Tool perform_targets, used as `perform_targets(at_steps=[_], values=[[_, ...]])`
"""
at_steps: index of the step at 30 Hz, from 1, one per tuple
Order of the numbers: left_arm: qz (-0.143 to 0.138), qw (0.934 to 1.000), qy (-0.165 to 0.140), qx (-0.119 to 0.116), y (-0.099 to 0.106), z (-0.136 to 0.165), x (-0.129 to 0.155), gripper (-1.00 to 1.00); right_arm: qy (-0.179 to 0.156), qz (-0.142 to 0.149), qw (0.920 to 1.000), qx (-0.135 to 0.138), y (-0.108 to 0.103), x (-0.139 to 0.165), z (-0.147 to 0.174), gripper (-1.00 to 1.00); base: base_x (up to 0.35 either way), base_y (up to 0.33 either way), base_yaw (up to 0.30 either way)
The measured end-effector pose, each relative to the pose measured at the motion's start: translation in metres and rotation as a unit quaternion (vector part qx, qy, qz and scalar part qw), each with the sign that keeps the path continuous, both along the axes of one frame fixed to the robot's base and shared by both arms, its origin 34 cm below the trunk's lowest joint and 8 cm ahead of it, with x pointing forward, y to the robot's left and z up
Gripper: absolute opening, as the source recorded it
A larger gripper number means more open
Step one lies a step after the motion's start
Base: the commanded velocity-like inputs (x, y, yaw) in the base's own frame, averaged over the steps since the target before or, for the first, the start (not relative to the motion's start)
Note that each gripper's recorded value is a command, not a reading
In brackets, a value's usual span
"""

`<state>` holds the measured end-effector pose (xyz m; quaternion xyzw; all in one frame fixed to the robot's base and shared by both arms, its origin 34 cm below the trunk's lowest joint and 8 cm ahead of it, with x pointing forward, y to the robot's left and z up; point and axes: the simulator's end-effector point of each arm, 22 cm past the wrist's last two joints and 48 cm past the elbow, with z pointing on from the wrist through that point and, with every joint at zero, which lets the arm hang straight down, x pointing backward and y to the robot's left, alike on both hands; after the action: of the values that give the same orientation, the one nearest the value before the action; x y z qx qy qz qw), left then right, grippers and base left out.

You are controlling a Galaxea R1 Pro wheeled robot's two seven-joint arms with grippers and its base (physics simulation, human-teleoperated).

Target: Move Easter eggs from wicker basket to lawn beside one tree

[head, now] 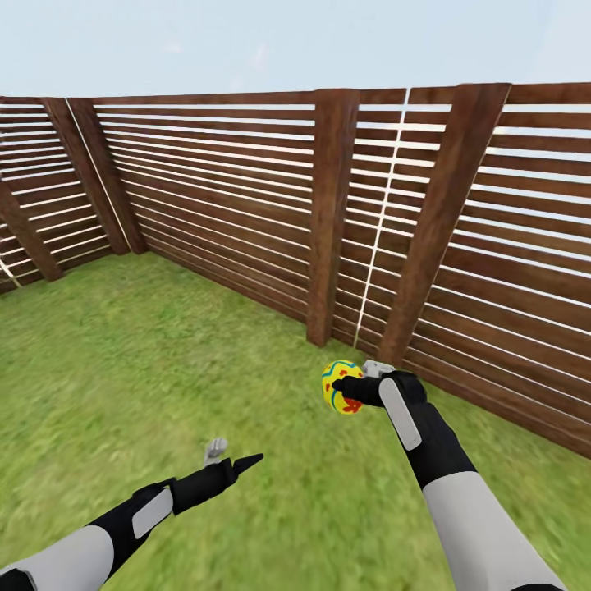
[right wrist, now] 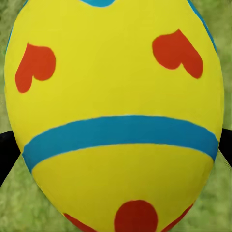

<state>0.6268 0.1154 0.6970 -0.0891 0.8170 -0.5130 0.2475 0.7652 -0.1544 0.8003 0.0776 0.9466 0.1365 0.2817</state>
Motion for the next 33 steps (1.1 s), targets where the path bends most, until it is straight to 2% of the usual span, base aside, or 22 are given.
perform_targets(at_steps=[21, 33], values=[[0.000, 1.0000, -0.001, -0.001, 0.0005, 0.0004, 0.0000, 1.00, 0.000, 0.001, 1.0000, -0.002, 0.0000, -0.0002, 0.0000, -1.00, 0.272, -0.227, 0.252], [-0.001, 1.0000, -0.001, -0.002, 0.0005, 0.0007, 0.0001, 1.00, 0.000, 0.001, 1.0000, -0.001, 0.0001, 0.0002, -0.0002, -1.00, 0.022, -0.021, 0.252]])
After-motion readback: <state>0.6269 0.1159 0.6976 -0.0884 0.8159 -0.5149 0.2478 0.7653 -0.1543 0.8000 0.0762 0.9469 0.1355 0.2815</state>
